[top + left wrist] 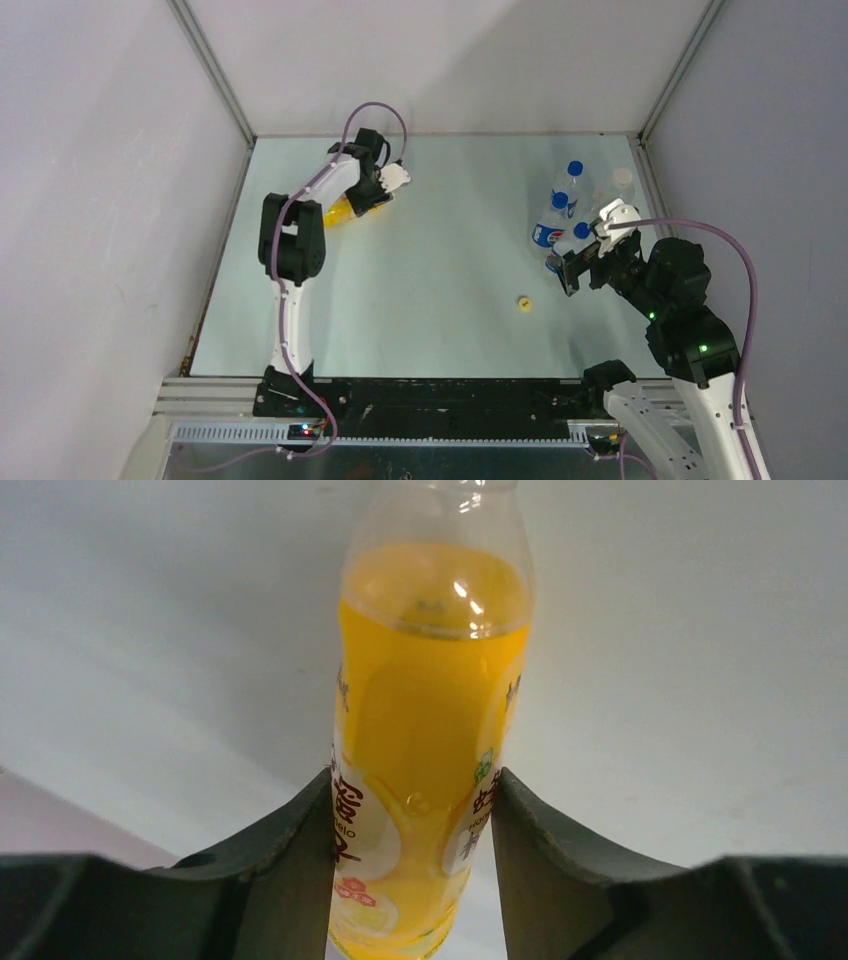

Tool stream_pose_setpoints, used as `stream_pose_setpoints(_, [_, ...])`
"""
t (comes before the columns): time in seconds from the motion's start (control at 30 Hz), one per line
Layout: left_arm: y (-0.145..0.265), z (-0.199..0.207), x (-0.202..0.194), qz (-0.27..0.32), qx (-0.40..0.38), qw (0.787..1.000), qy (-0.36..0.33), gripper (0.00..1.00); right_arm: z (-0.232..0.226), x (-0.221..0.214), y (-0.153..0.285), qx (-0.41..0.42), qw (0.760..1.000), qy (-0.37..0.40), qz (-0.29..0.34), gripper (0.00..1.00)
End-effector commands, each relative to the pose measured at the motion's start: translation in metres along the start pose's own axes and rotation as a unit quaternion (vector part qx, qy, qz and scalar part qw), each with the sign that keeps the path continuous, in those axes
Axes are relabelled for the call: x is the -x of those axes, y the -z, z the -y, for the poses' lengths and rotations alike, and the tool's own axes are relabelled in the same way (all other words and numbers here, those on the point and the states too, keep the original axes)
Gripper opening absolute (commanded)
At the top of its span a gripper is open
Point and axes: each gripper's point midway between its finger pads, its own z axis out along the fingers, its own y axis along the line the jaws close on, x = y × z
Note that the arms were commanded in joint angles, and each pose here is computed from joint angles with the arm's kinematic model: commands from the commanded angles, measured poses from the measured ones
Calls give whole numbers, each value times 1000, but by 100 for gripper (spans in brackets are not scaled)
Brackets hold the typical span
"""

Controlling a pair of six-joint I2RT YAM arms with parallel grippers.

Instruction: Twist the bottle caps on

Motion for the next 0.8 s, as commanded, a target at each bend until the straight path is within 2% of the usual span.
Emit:
stream_pose_setpoints(0.0, [33,52,26,50,-127,987,90,49,-14,6,-2,33,998,-46,4,99])
stream_pose_setpoints(0.1, [52,91,46,90,-209,961,160,52,-26,15,1,60,995,-79,22,99])
stream_pose_setpoints(0.17, [65,114,58,123,-240,944,189,54,-40,22,7,97,990,-92,37,99])
stream_pose_setpoints(0.23, [71,132,63,147,-238,936,213,53,-53,27,12,131,986,-93,54,99])
stream_pose_setpoints(0.3, [72,145,63,149,-222,937,224,53,-58,26,13,139,982,-107,65,99])
stream_pose_setpoints(0.43, [70,182,43,103,-198,946,236,54,-76,13,9,189,972,-124,60,99])
stream_pose_setpoints(0.53, [78,201,35,95,-163,953,238,54,-83,-6,-3,204,966,-161,7,99])
stream_pose_setpoints(0.63, [76,226,21,83,-146,950,264,56,-88,-31,-16,186,957,-212,-68,99])
stream_pose_setpoints(0.77, [88,246,17,103,-122,943,292,56,-98,-70,-32,134,954,-209,-169,99])
